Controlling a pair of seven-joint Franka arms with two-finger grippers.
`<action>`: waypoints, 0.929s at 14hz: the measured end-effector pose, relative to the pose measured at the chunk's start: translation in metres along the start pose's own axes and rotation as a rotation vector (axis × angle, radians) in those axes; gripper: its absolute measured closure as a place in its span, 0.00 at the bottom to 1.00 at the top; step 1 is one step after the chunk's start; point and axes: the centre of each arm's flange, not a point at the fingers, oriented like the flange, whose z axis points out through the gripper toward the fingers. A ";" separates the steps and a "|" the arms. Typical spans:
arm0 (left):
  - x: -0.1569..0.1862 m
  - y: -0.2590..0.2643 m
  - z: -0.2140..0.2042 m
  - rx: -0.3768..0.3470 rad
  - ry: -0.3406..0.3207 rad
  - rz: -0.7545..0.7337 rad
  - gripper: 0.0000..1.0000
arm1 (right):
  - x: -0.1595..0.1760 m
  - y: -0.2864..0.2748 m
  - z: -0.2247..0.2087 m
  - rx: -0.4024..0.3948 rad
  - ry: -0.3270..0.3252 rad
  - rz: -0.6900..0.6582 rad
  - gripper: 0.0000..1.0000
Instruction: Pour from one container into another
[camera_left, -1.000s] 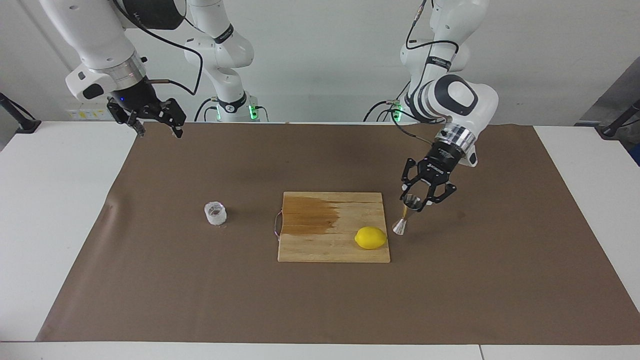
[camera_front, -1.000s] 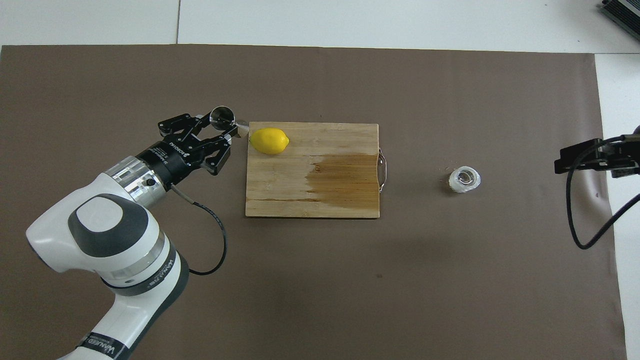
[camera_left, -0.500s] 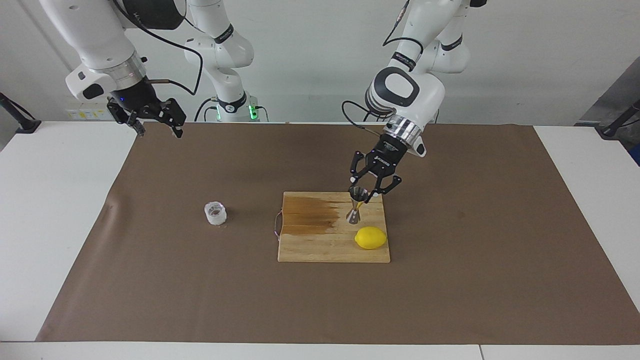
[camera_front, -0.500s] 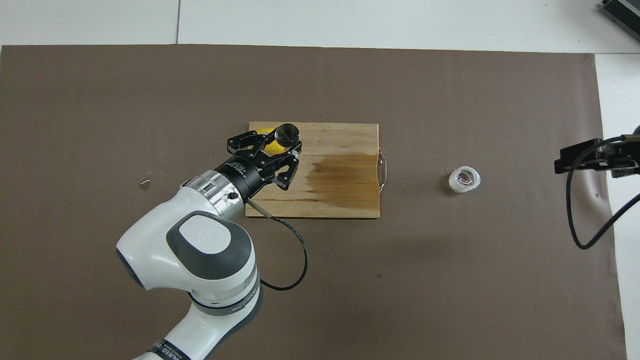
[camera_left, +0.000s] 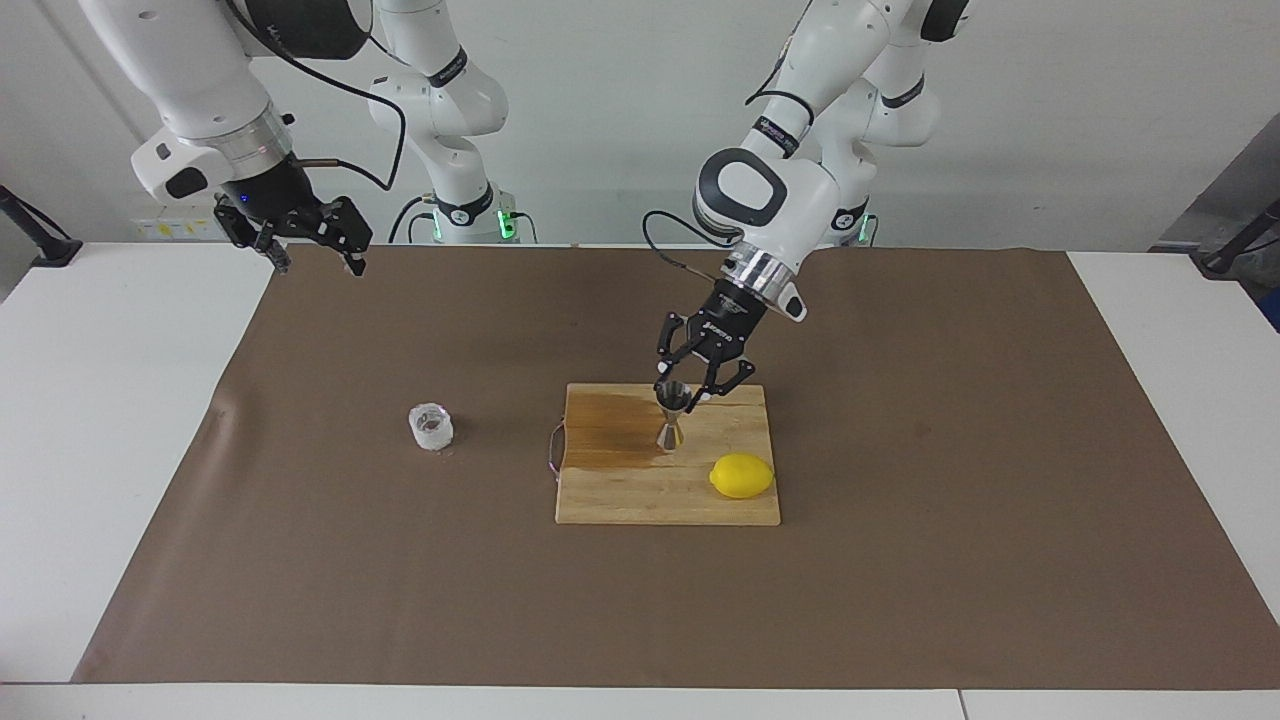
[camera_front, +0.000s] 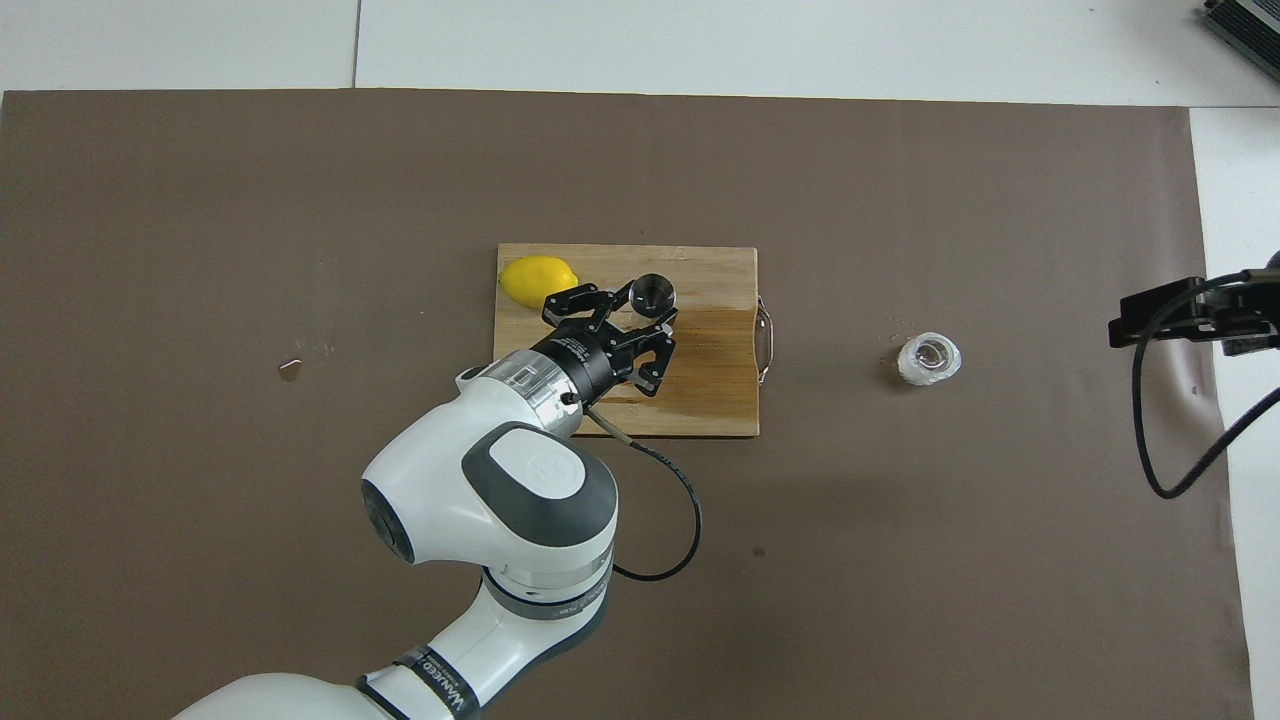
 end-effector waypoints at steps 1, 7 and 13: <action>0.001 -0.005 0.003 0.002 0.004 0.002 0.50 | 0.000 0.000 0.000 0.000 0.000 0.000 0.00; 0.023 -0.035 0.027 0.024 0.056 0.016 0.50 | 0.000 0.000 0.000 0.000 0.000 0.000 0.00; 0.025 -0.044 0.032 0.037 0.059 0.027 0.50 | 0.000 0.000 0.000 0.000 0.000 0.000 0.00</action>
